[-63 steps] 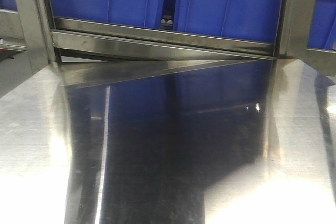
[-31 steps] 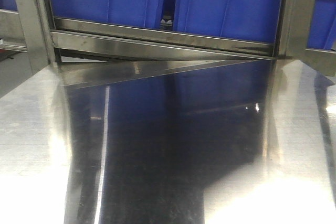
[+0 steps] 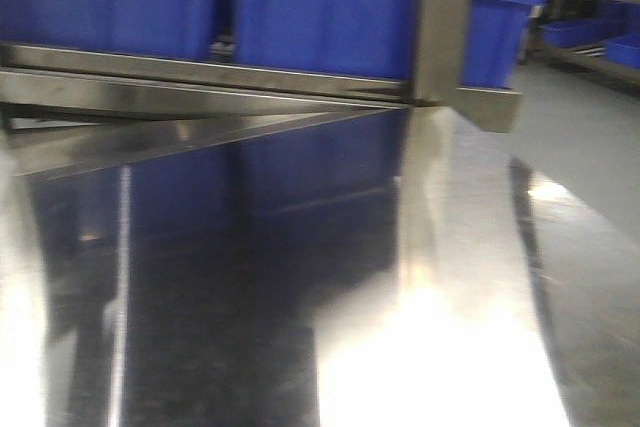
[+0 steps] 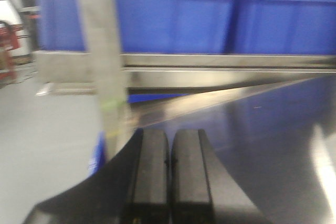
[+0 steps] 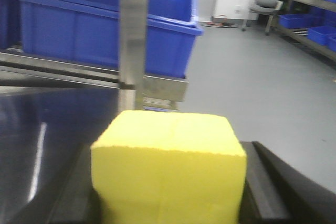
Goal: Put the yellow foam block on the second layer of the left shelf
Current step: 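Drive the base away from the table holding the block in the right gripper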
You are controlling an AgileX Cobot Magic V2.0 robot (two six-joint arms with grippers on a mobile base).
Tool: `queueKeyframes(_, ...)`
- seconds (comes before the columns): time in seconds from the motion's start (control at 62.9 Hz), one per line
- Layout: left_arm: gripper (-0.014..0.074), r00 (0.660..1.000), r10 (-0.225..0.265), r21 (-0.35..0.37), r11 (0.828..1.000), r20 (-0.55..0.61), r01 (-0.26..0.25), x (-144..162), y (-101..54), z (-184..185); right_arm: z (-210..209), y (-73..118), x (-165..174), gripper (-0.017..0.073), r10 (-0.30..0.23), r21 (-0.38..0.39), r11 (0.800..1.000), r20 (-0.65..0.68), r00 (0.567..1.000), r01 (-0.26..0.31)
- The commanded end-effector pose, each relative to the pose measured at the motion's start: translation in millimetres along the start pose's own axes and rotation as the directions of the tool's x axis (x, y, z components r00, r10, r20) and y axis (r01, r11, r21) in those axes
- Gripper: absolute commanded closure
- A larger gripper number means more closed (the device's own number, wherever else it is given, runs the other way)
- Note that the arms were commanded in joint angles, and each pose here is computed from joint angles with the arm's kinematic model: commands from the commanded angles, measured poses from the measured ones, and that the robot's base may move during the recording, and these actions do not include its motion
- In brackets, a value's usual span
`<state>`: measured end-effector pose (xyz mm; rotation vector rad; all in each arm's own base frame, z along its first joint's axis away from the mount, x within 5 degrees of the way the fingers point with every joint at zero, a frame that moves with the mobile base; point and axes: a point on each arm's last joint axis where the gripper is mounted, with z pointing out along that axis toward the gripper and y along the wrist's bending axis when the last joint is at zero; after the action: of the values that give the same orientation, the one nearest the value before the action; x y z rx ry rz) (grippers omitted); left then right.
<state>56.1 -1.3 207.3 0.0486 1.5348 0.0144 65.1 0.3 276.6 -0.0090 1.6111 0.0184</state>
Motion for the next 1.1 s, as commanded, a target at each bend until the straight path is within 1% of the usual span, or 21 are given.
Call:
queueKeyframes(0.0, 0.0470, 0.997, -0.009, -0.005, 1.000, 0.075, 0.010, 0.8, 0.1, -0.9, -1.4, 0.8, -17.8, 0.0132, -0.013, -0.004, 1.000, 0.116, 0.993, 0.014)
queueKeyframes(1.081, 0.0470, 0.997, -0.009, -0.005, 1.000, 0.075, 0.010, 0.8, 0.1, -0.9, -1.4, 0.8, -17.8, 0.0132, -0.013, -0.004, 1.000, 0.116, 0.993, 0.014)
